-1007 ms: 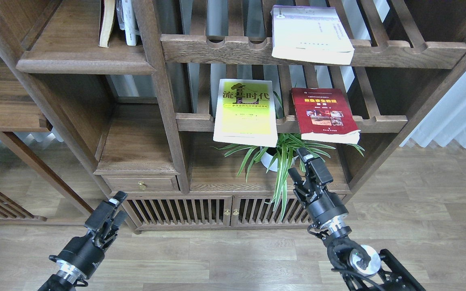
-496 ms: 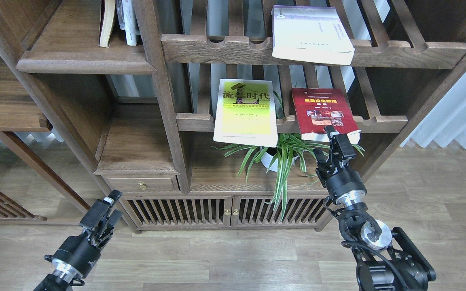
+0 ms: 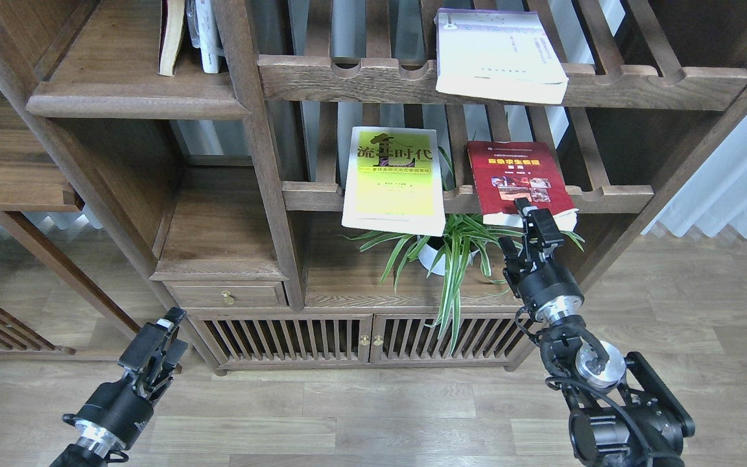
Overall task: Organize books on shelf
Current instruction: 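Close the right gripper on the bottom edge of the red book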
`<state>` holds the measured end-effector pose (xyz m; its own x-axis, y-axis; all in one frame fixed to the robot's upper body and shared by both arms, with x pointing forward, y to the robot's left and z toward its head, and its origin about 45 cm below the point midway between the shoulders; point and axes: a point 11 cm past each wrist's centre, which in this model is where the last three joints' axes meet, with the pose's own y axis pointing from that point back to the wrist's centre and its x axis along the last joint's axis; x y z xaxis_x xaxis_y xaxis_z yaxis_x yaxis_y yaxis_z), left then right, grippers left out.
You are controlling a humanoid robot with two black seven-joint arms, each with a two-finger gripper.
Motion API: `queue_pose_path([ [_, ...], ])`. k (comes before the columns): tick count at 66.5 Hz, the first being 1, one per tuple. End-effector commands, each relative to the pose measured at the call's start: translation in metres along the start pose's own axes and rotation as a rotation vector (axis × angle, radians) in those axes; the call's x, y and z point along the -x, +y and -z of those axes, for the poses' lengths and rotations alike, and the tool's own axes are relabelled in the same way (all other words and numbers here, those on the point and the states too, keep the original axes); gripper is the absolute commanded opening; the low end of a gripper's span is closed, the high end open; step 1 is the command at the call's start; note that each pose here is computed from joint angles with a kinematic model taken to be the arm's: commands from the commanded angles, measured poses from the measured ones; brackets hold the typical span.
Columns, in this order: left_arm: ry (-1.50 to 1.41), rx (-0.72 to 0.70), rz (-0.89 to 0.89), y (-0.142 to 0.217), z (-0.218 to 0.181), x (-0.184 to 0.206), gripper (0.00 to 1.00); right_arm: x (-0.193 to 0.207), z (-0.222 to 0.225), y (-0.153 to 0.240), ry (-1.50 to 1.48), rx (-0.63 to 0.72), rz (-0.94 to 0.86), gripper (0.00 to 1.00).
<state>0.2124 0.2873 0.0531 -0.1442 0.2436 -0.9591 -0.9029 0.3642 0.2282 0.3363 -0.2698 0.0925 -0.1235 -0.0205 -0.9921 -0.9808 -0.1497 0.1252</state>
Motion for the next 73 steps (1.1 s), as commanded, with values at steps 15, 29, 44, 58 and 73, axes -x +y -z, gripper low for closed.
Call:
queue_pose_path([
  [15, 0.000, 0.005, -0.002, 0.001, 0.000, -0.001, 1.00, 0.000, 0.002, 0.000, -0.001, -0.009, -0.008, 0.99],
  [29, 0.001, 0.018, -0.001, 0.001, -0.002, 0.000, 1.00, 0.004, 0.003, -0.011, 0.004, -0.005, -0.025, 0.99],
  [44, 0.001, 0.021, -0.001, 0.001, -0.003, 0.000, 1.00, 0.011, 0.003, -0.019, 0.008, -0.003, -0.016, 1.00],
  [58, 0.000, 0.021, -0.001, 0.000, -0.003, 0.000, 1.00, 0.009, 0.011, -0.015, 0.031, -0.007, -0.023, 0.99],
  [73, 0.002, 0.021, -0.003, 0.001, -0.003, -0.001, 1.00, 0.006, 0.013, -0.014, 0.027, -0.015, -0.036, 0.99],
])
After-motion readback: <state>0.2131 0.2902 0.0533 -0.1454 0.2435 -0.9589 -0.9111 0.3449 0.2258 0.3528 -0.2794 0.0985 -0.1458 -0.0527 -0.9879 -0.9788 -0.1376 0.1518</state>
